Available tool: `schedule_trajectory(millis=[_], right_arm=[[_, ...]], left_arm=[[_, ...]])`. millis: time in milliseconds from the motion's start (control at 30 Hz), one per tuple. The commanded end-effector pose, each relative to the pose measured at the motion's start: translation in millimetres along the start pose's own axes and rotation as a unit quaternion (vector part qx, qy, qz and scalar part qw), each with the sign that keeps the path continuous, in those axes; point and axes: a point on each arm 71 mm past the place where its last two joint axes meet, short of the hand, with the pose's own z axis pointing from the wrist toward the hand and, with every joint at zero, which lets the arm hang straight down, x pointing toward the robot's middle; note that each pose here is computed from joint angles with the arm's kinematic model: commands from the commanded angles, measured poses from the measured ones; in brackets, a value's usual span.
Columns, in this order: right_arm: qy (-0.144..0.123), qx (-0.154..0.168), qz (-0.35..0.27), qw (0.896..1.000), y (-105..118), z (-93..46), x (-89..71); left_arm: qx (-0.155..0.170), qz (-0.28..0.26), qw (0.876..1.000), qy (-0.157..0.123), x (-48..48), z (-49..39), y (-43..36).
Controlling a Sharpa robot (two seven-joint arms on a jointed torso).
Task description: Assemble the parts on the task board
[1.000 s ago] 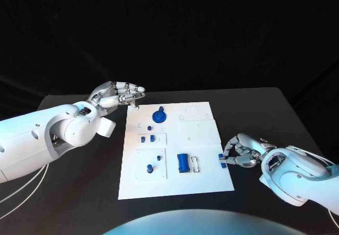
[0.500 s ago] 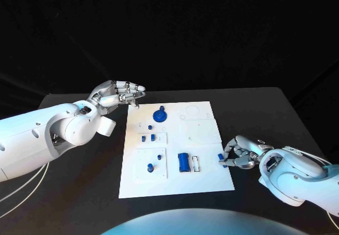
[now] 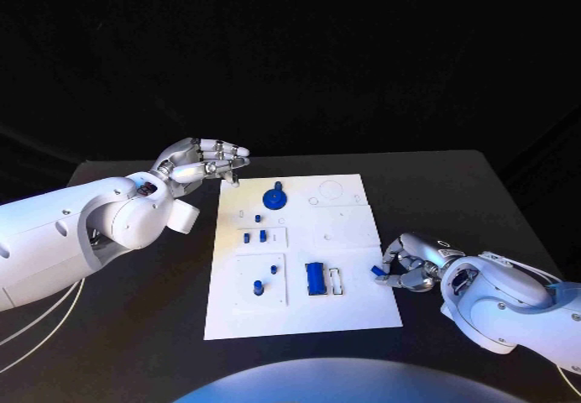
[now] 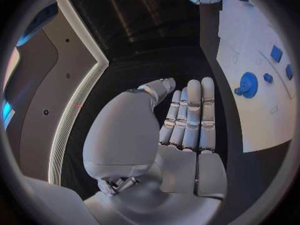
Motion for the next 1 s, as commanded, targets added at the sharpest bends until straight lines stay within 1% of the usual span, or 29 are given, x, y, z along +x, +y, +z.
schedule_trajectory(millis=[33, 167, 333, 500, 833, 1000], right_arm=[[0.039, 0.013, -0.036, 0.999, -3.2, -0.1, 12.2], [0.039, 0.010, -0.042, 0.998, -0.7, 0.4, 12.9], [0.029, 0.007, -0.035, 0.999, 3.0, -0.8, 11.9], [0.023, 0.003, -0.008, 1.000, 10.0, -4.0, 8.9], [0.008, -0.016, 0.045, 0.999, 32.3, -6.5, -6.6], [0.013, -0.027, 0.068, 0.997, 45.0, -6.2, -5.6]], left_arm=[[0.004, -0.005, 1.000, 0.006, 2.2, 0.3, -1.2], [0.004, -0.004, 1.000, 0.006, 2.1, 0.3, -1.2], [0.004, -0.004, 1.000, 0.006, 2.3, 0.3, -1.2], [0.004, -0.004, 1.000, 0.006, 2.3, 0.4, -1.2], [0.004, -0.004, 1.000, 0.006, 3.1, 0.9, -1.2], [0.004, -0.004, 1.000, 0.008, 4.4, 1.4, -1.3]])
